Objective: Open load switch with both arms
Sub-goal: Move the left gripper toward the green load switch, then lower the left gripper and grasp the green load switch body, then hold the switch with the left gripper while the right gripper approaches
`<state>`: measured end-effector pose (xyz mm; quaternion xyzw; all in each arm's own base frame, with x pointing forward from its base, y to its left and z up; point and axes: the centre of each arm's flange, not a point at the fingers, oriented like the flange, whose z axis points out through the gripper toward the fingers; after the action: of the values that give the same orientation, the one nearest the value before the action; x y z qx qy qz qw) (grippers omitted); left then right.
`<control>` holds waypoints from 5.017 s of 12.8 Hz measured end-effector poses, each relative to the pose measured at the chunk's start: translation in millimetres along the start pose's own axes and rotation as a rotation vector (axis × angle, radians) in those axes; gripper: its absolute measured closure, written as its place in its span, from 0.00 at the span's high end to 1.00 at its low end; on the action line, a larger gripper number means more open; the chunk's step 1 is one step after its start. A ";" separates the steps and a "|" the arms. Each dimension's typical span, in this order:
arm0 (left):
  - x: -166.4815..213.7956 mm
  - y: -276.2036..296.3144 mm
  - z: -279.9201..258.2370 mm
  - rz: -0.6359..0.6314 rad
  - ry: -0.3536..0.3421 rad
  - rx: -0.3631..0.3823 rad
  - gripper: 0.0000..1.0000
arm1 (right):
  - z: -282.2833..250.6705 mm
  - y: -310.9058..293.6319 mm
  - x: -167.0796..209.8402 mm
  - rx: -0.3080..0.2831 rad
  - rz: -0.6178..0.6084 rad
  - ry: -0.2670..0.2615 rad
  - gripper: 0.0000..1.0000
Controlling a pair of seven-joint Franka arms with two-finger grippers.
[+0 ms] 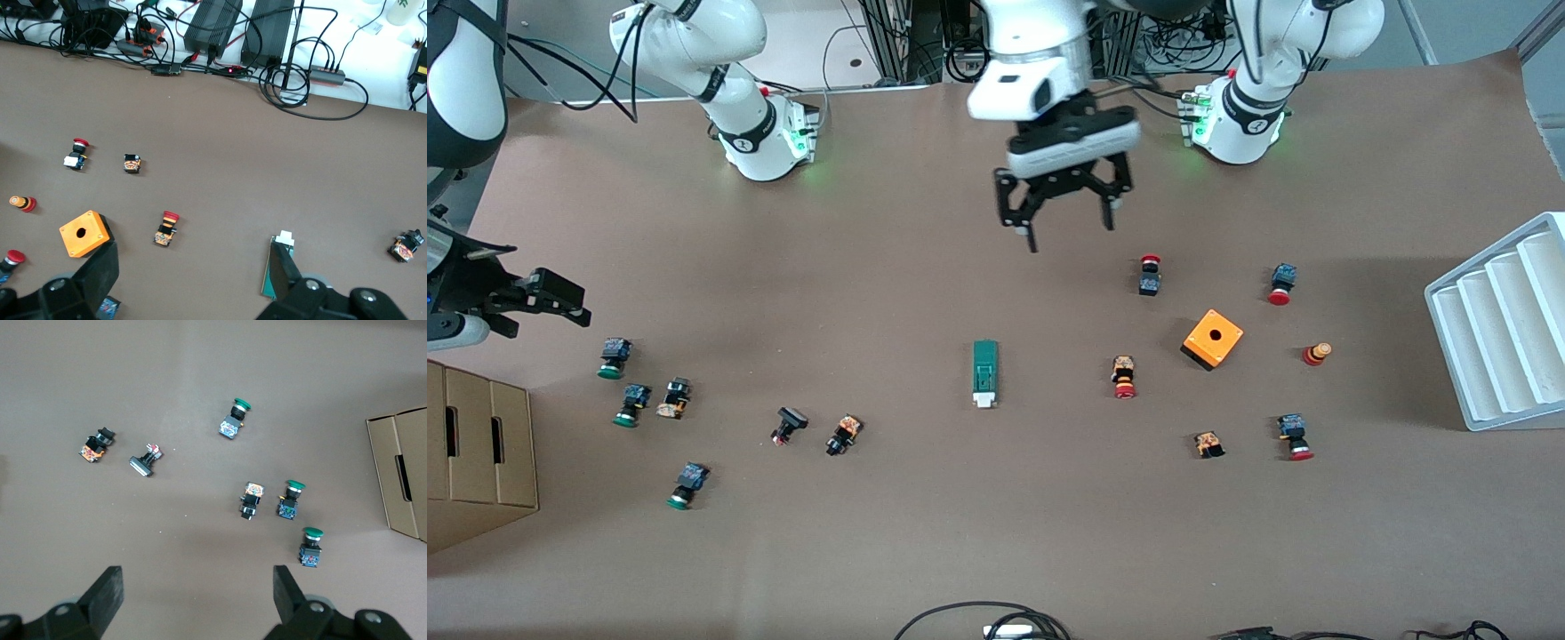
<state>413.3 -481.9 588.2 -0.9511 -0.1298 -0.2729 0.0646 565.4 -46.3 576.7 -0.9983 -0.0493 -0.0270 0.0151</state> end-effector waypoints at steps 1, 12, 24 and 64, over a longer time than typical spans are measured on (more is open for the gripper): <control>-16.9 11.6 5.4 -0.002 0.024 0.010 1.00 | 0.1 0.0 0.0 0.000 0.000 0.000 1.00; -196.6 87.8 63.1 0.005 0.326 -0.016 1.00 | 3.4 0.1 0.2 0.000 0.000 -0.004 1.00; -285.9 95.9 173.7 -0.066 0.571 -0.161 1.00 | 12.6 0.5 0.3 0.000 0.001 -0.004 1.00; -356.5 90.2 399.3 0.079 0.754 -0.254 1.00 | 105.3 -112.1 53.0 -0.016 0.313 -0.118 1.00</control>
<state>347.9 -566.4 56.0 -0.7888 -0.0255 -0.6141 0.0002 612.4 73.8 477.6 -0.9937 0.1064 0.0342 0.0083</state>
